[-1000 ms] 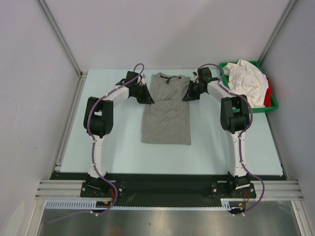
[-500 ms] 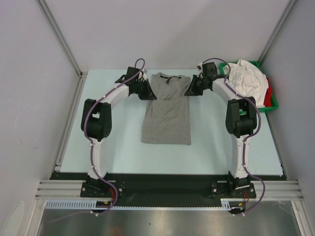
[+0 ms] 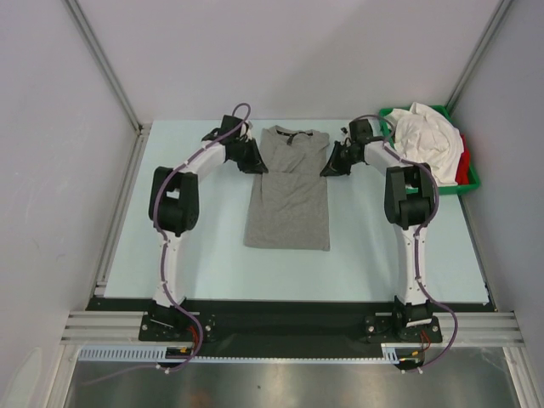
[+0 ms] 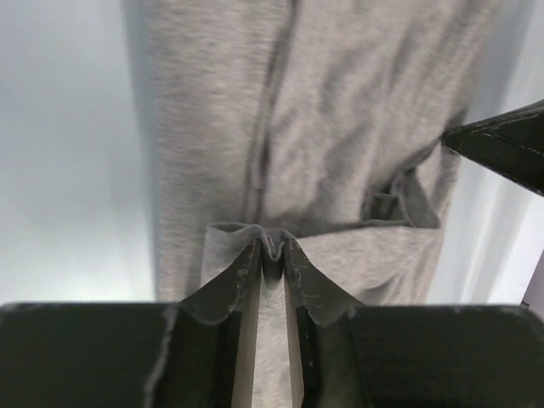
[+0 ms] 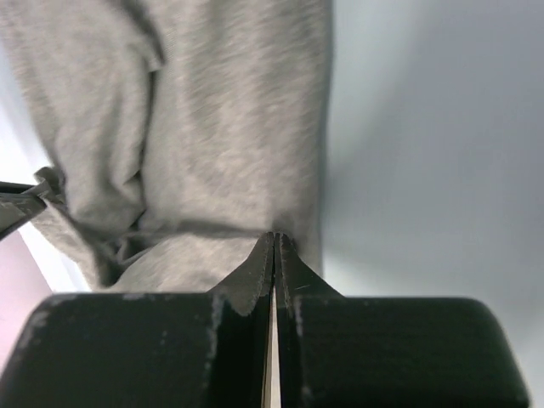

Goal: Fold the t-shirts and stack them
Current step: Fold the tshirt

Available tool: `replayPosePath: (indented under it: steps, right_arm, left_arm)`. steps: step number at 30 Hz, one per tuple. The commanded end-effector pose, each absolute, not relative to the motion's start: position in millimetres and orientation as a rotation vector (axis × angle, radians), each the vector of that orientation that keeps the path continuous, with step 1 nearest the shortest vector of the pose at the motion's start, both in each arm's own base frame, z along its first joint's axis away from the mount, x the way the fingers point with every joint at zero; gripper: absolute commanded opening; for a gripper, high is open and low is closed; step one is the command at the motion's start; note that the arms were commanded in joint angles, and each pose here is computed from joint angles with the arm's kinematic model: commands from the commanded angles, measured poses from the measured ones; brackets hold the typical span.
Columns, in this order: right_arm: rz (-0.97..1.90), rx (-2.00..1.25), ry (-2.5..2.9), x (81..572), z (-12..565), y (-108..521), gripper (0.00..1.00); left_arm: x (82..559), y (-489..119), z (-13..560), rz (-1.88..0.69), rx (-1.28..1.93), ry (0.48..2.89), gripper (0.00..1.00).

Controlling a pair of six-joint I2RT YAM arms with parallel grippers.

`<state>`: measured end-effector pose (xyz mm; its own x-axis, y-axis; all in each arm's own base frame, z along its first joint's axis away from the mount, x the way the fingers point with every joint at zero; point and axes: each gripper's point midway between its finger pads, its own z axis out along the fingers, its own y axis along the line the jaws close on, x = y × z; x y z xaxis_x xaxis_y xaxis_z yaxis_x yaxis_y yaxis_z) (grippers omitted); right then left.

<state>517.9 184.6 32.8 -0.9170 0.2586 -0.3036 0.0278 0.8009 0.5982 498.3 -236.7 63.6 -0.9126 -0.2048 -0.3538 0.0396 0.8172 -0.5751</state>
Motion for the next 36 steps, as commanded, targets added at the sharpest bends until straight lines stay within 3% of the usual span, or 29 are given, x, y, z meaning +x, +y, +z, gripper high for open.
replayPosePath:
  steps: [1,5,9,15,16,17,22,24,25,27,28,29,30,32,33,36]
  right_arm:
    - [0.899,0.173,2.564,535,49,190,0.0]
    - [0.893,0.175,2.564,539,47,188,0.01]
    - [0.865,0.171,2.571,542,52,185,0.02]
    - [0.752,0.199,2.568,547,86,165,0.3]
    - [0.658,0.232,2.601,541,90,151,0.42]
    - [0.6,0.254,2.611,539,93,141,0.48]
    - [0.42,0.377,2.674,507,104,98,0.66]
    - [0.432,0.402,2.633,493,127,97,0.69]
    - [0.463,0.419,2.695,468,109,103,0.7]
    - [0.576,0.447,2.635,441,134,123,0.72]
    - [0.672,0.462,2.646,419,116,135,0.72]
    - [0.722,0.483,2.633,405,115,143,0.72]
    - [0.813,0.469,2.513,400,147,160,0.73]
    - [0.857,0.522,2.55,357,122,169,0.73]
    - [0.94,0.54,2.439,354,147,177,0.72]
    - [1.012,0.673,2.424,307,112,186,0.7]
  left_arm:
    - [517,-219,64,-0.777,-0.14,2.586,0.22]
    - [520,-214,62,-0.745,-0.127,2.593,0.24]
    - [520,-216,69,-0.76,-0.086,2.579,0.32]
    - [520,-204,105,-0.677,-0.051,2.512,0.52]
    - [518,-198,124,-0.64,-0.045,2.478,0.58]
    - [520,-186,133,-0.554,-0.059,2.454,0.63]
    - [479,-160,167,-0.452,-0.075,2.425,0.64]
    - [448,-156,145,-0.483,-0.161,2.485,0.62]
    - [435,-158,142,-0.515,-0.189,2.492,0.61]
    - [411,-169,161,-0.661,-0.279,2.426,0.58]
    - [383,-170,131,-0.688,-0.338,2.495,0.55]
    - [368,-175,145,-0.768,-0.41,2.454,0.55]
    - [360,-182,146,-0.825,-0.426,2.425,0.55]
    - [324,-186,120,-0.865,-0.494,2.465,0.56]
    - [320,-188,135,-0.92,-0.546,2.391,0.57]
    - [283,-183,106,-0.963,-0.712,2.39,0.61]
